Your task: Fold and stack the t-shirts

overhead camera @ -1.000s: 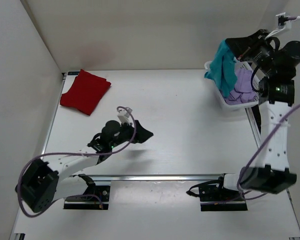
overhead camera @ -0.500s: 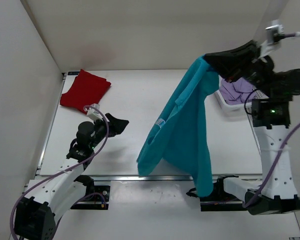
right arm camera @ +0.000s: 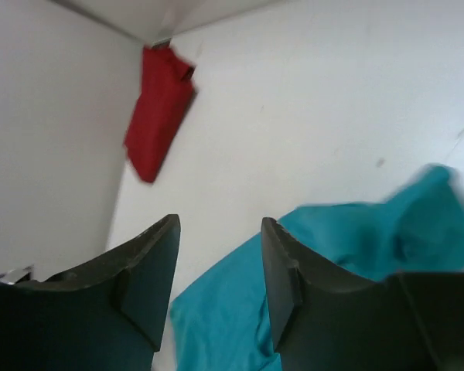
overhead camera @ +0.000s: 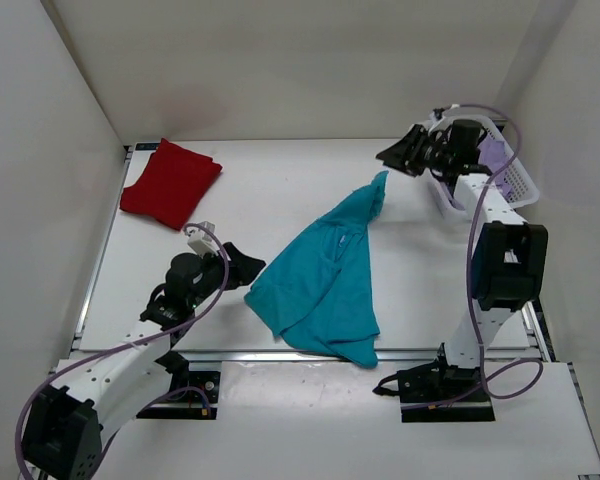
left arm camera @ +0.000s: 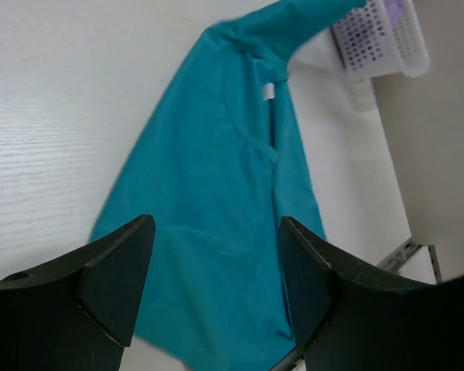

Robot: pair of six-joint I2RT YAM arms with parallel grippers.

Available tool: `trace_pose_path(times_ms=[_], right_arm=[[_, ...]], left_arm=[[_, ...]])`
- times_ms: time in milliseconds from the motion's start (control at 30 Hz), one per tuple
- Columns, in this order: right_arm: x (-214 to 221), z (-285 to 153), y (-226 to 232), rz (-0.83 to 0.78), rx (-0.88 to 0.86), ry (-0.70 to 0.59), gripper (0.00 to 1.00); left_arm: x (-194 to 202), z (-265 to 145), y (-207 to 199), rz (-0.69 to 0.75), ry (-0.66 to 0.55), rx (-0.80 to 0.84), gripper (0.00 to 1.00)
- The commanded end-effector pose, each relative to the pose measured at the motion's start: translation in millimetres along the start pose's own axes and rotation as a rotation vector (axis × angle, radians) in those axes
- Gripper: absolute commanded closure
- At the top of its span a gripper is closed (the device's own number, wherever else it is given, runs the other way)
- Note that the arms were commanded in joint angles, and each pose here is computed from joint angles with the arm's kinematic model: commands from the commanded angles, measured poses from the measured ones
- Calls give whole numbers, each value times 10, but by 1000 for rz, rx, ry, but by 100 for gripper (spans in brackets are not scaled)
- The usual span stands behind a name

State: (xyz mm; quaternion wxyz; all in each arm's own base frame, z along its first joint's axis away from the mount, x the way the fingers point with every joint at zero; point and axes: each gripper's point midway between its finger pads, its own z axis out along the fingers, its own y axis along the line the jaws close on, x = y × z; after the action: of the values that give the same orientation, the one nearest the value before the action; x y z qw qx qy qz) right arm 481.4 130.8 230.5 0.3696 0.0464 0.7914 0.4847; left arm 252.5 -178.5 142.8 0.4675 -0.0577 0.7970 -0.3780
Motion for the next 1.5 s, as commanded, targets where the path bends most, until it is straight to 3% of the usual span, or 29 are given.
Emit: trace_pose_path(times_ms=[0, 67, 133, 167, 200, 267, 300, 433, 500, 600, 733, 1267, 1467], right_arm=[[-397, -133, 608, -299, 100, -96, 55], [78, -24, 777, -341, 119, -29, 55], [516, 63, 887, -349, 98, -12, 64], [978, 93, 890, -317, 86, 56, 70], [1071, 72, 1014, -342, 53, 28, 75], [2014, 121, 951, -315, 32, 181, 95], [2156, 94, 942, -322, 41, 194, 99], [3495, -188, 937, -358, 62, 417, 99], [3765, -279, 968, -344, 62, 445, 88], [4086, -252, 1032, -336, 42, 468, 71], [4373, -113, 1207, -345, 2, 546, 64], [4534, 80, 1011, -188, 83, 600, 59], [4604, 56, 969, -165, 105, 641, 63]], left_arm=[[14, 31, 128, 2, -10, -55, 24], [-14, 58, 148, 6, -15, -73, 25], [-8, 100, 194, -4, 6, -94, 27], [-31, 121, 177, -1, 15, -89, 28], [-64, 138, 199, -1, 12, -97, 28], [-82, 146, 253, -10, 29, -112, 29], [-64, 135, 299, -13, 38, -123, 30], [-166, 123, 320, -16, 20, -131, 31], [-142, 135, 297, -11, 34, -121, 31], [-118, 171, 251, -29, 44, -112, 31], [-90, 173, 166, -21, 46, -92, 31], [-155, 117, 194, -48, 27, -74, 32], [-204, 78, 262, -40, 8, -101, 31]])
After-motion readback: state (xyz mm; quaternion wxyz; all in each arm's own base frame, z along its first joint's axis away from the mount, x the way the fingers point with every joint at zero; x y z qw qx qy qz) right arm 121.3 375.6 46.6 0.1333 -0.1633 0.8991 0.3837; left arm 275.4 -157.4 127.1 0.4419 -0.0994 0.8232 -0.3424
